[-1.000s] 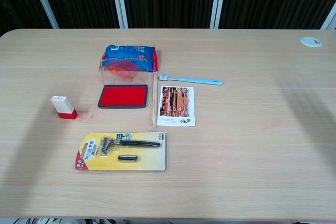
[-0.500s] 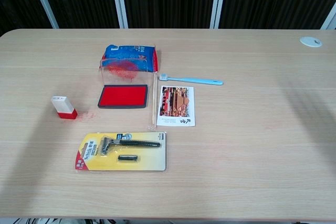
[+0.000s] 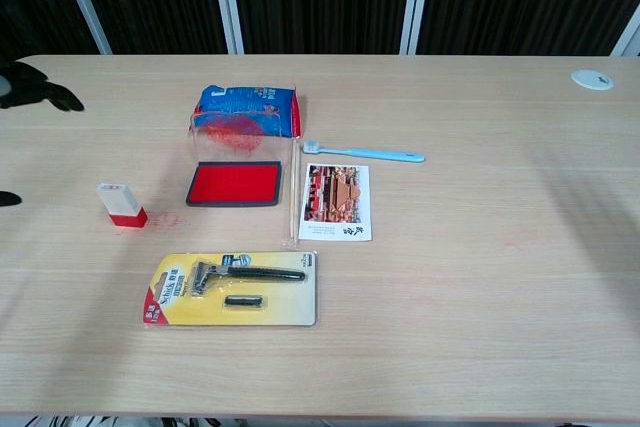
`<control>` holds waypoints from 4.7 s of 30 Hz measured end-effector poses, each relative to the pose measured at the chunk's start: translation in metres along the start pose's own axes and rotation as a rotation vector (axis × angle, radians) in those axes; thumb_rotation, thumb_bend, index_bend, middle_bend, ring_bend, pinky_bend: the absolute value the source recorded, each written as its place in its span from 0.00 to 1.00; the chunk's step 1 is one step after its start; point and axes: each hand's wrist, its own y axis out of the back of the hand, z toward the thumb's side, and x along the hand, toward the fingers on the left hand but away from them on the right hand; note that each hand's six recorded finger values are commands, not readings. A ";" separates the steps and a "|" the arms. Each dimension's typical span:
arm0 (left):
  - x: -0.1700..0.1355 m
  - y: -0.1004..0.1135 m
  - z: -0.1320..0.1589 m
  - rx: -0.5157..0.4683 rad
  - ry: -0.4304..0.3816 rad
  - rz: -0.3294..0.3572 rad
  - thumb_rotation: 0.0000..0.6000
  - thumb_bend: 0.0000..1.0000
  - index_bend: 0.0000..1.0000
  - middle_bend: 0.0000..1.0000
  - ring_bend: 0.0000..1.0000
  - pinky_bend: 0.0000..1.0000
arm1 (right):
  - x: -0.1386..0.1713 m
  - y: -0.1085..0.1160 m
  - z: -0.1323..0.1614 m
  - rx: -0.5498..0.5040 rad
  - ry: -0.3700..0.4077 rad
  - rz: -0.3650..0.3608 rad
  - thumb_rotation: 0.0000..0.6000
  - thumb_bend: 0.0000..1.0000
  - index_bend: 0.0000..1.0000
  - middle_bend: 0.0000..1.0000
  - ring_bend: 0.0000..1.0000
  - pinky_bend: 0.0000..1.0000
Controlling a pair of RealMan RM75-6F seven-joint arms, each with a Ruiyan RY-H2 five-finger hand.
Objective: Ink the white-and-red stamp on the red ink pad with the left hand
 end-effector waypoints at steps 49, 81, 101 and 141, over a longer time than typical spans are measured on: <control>0.067 -0.053 0.034 0.111 0.005 -0.138 1.00 0.28 0.45 0.44 0.14 0.14 | -0.001 0.000 0.001 -0.048 0.004 0.003 1.00 0.12 0.00 0.00 0.00 0.18; 0.068 -0.040 0.033 0.082 0.019 -0.061 1.00 0.48 0.60 0.60 0.24 0.21 | 0.000 0.000 0.001 -0.069 -0.001 0.007 1.00 0.13 0.00 0.00 0.00 0.18; 0.099 0.010 0.071 0.082 0.029 0.063 1.00 0.53 0.67 0.68 0.47 0.52 | -0.001 0.000 0.000 -0.088 -0.005 0.014 1.00 0.14 0.00 0.00 0.00 0.18; 0.146 -0.006 0.136 0.196 0.135 -0.039 1.00 0.53 0.71 0.72 0.53 0.57 | -0.004 0.000 0.000 -0.138 -0.015 0.036 1.00 0.15 0.00 0.00 0.00 0.18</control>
